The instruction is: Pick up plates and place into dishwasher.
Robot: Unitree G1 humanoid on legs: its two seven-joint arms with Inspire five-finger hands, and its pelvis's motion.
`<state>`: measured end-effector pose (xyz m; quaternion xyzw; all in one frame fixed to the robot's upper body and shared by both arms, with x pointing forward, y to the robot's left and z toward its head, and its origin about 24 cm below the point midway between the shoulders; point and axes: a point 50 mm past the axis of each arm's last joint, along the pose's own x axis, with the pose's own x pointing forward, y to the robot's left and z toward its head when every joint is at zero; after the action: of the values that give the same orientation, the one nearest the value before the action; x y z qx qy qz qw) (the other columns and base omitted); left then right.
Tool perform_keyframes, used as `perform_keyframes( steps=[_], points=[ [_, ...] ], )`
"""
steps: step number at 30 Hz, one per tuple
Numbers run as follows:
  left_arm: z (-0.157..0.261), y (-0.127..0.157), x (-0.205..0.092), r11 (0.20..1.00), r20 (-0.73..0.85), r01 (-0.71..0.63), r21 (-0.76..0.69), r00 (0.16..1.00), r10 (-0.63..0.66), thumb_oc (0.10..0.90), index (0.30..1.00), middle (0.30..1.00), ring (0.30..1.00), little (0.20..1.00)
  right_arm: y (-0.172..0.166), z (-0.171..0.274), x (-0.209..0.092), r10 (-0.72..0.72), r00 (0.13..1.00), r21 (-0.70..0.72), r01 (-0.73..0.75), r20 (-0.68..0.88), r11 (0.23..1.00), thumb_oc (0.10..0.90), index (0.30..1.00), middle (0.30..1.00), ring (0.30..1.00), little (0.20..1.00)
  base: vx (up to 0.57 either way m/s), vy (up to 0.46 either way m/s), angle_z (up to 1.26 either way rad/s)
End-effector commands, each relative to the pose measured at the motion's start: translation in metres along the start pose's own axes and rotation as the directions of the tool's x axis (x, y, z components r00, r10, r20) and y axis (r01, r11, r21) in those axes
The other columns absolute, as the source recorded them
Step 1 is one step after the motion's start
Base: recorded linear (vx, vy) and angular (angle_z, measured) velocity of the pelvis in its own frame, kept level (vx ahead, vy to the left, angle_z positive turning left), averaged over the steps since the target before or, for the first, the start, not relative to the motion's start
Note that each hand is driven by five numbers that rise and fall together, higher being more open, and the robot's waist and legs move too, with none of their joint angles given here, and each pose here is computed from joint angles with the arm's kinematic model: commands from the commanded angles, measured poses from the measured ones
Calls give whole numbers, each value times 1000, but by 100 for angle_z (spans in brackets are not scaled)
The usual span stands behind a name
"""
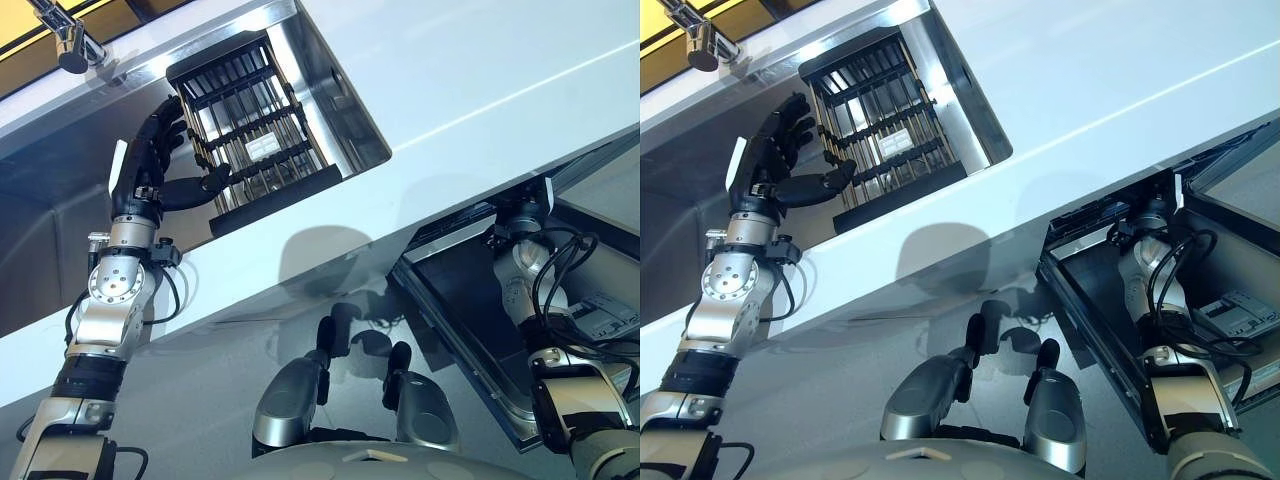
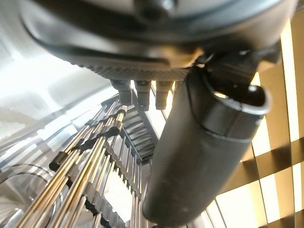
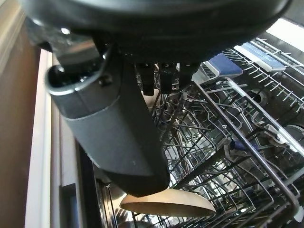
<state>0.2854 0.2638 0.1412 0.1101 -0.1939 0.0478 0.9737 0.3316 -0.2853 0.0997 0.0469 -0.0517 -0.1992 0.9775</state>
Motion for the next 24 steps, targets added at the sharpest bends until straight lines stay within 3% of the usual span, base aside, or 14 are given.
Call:
perform_keyframes(
  steps=[1,14,24],
  points=[
    [42,5,11,1000,223,1,-3,975,-1,800,900,900,900,900,50,82,2,174,905,-1,-188,388,982,800,900,900,900,900,0,0,0],
    [39,15,1,999,204,-21,34,979,14,800,900,900,900,900,-33,41,-28,-16,952,-121,55,306,991,800,900,900,900,900,-49,-14,-15],
    [32,29,-1,997,158,-67,49,986,59,800,900,900,900,900,-68,31,-44,-143,955,-133,182,260,974,800,900,900,900,900,-59,-13,-26]
  ],
)
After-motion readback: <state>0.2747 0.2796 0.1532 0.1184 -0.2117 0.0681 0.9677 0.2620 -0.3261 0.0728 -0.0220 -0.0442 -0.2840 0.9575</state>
